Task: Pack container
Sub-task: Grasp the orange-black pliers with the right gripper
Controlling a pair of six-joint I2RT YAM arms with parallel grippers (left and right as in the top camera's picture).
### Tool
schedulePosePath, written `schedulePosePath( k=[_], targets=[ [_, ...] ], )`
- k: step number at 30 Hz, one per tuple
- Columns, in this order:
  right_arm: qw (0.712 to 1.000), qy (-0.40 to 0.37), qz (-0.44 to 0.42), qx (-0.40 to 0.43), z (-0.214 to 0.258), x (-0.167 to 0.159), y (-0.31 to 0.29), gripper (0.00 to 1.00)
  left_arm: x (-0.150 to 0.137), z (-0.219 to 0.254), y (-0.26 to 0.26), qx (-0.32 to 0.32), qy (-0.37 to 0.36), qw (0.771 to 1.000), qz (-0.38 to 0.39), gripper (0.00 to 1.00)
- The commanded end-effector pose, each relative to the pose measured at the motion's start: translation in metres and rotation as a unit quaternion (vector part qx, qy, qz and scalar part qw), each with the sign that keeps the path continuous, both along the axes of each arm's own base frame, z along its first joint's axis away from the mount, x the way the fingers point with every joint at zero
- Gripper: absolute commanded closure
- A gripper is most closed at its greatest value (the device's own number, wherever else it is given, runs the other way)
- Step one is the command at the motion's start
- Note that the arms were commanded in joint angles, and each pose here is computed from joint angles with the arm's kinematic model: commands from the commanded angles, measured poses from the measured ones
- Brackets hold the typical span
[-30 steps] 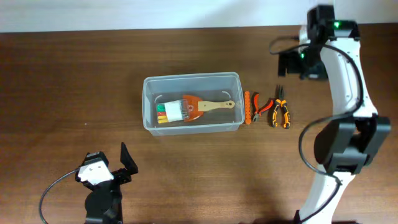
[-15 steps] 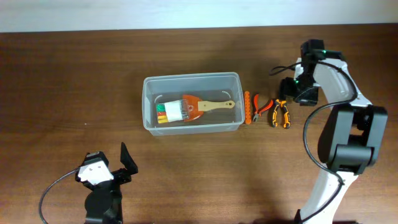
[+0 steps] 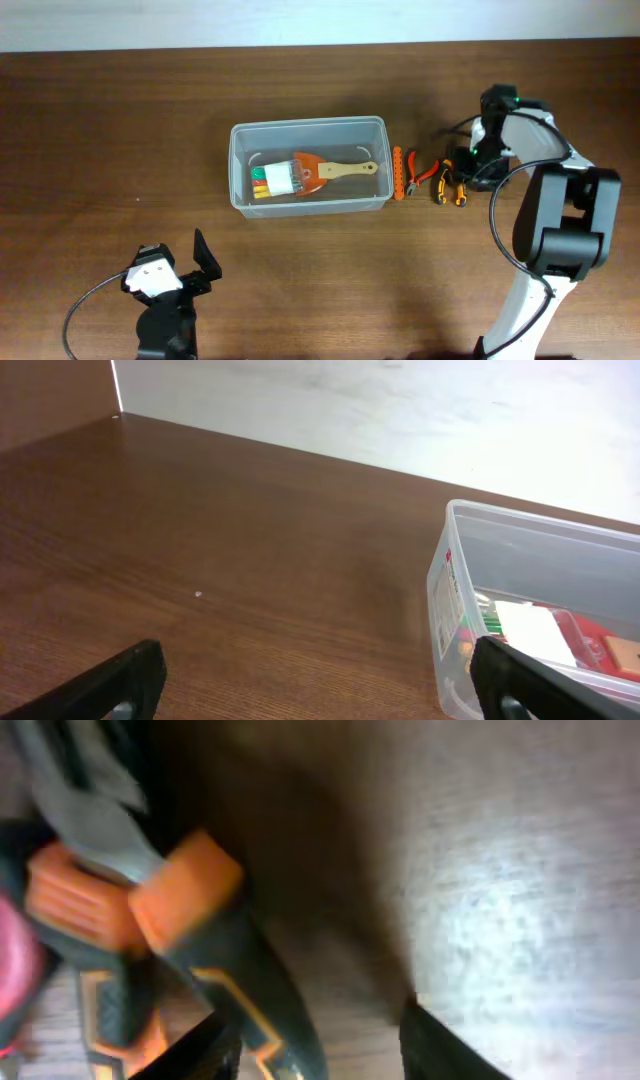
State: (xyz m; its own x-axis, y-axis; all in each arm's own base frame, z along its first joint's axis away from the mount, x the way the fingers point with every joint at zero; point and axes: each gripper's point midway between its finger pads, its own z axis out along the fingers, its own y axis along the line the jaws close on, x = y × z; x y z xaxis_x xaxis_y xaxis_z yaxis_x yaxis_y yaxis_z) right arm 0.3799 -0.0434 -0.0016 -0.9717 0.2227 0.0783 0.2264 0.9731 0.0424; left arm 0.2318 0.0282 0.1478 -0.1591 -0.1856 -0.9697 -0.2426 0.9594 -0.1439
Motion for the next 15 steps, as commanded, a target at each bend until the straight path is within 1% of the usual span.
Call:
schedulePosePath(
  k=[1,6,9,11,13,15],
  targets=[
    [1.0,0.011,0.005,0.005,-0.01,-0.01,0.004,0.52,0.0,-0.001,0.0,0.005,0.001,1.0,-0.001,0.01],
    [1.0,0.017,0.005,0.005,-0.016,-0.016,0.005,0.62,0.0,-0.001,0.0,0.005,0.001,1.0,-0.001,0.01],
    [1.0,0.015,0.005,0.005,-0.017,-0.015,0.005,0.75,0.0,-0.001,0.0,0.005,0.001,1.0,-0.001,0.01],
    [1.0,0.012,0.005,0.005,-0.017,-0.013,0.005,0.78,0.0,-0.001,0.0,0.005,0.001,1.0,-0.001,0.01],
    [1.0,0.007,0.004,0.005,-0.015,-0.01,0.004,0.85,0.0,-0.001,0.0,0.005,0.001,1.0,-0.001,0.01],
    [1.0,-0.006,0.004,0.005,-0.001,0.0,0.004,0.96,0.0,-0.001,0.0,0.005,0.001,1.0,-0.001,0.01]
  ],
)
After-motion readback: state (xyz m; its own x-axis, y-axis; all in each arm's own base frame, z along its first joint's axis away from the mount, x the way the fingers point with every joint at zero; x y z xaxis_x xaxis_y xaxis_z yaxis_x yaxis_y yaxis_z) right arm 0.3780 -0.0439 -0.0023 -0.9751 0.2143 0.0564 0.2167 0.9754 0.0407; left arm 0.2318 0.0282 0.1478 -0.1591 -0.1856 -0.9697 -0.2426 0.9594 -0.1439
